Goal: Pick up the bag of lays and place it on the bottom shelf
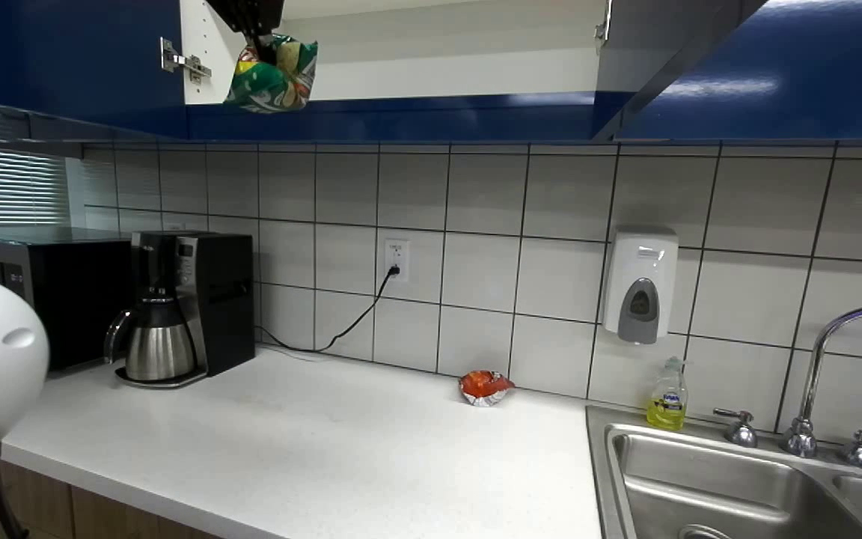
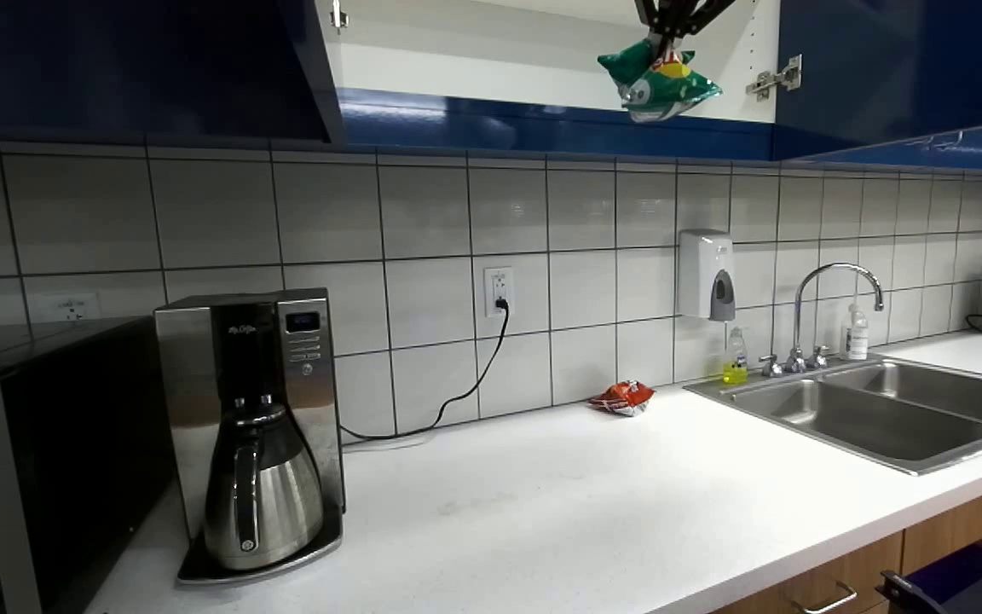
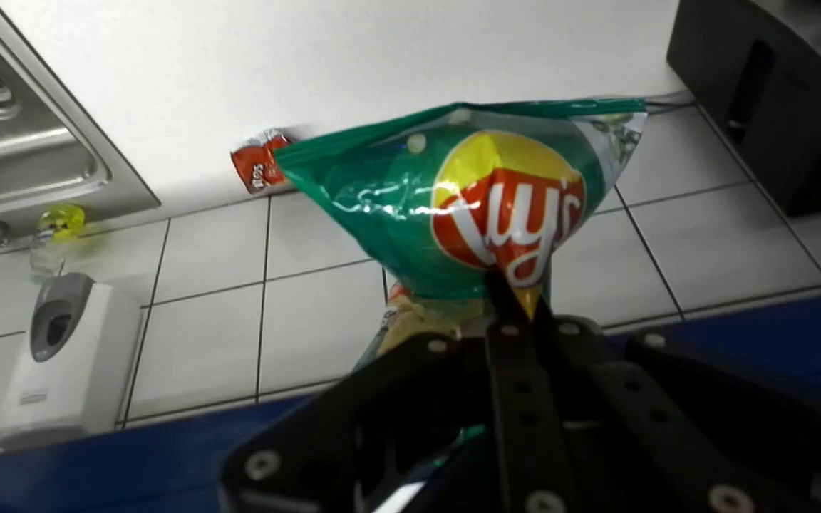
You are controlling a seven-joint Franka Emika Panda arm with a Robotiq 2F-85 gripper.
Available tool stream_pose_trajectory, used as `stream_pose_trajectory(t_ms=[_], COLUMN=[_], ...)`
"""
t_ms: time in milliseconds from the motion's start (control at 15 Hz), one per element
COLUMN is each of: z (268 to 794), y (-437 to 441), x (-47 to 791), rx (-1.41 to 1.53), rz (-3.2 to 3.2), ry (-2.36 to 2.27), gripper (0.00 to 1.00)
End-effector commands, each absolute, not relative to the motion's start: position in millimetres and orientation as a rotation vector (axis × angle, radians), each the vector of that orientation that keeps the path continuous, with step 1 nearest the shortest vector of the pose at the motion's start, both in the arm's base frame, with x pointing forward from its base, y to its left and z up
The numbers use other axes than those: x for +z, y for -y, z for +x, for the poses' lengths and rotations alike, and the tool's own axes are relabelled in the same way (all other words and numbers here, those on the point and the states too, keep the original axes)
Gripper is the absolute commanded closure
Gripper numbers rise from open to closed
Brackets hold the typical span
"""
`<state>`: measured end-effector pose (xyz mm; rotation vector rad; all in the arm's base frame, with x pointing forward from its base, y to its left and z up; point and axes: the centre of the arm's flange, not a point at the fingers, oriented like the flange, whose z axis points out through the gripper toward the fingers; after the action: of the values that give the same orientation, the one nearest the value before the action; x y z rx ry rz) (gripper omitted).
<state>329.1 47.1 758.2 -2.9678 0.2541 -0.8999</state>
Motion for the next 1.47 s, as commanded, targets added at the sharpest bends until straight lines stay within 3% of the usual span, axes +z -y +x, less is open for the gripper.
stream_pose_trajectory(t_ms=[0, 667, 1400], z=[352, 417, 511], y=[-53, -43, -37], x=[796, 847, 851], rx=[-1.031, -1.200, -1.178], rz=[-2.889, -2.758, -2.728], ry=[-0.298, -0.434, -0.569], gripper=[1.00, 1.00, 1.00])
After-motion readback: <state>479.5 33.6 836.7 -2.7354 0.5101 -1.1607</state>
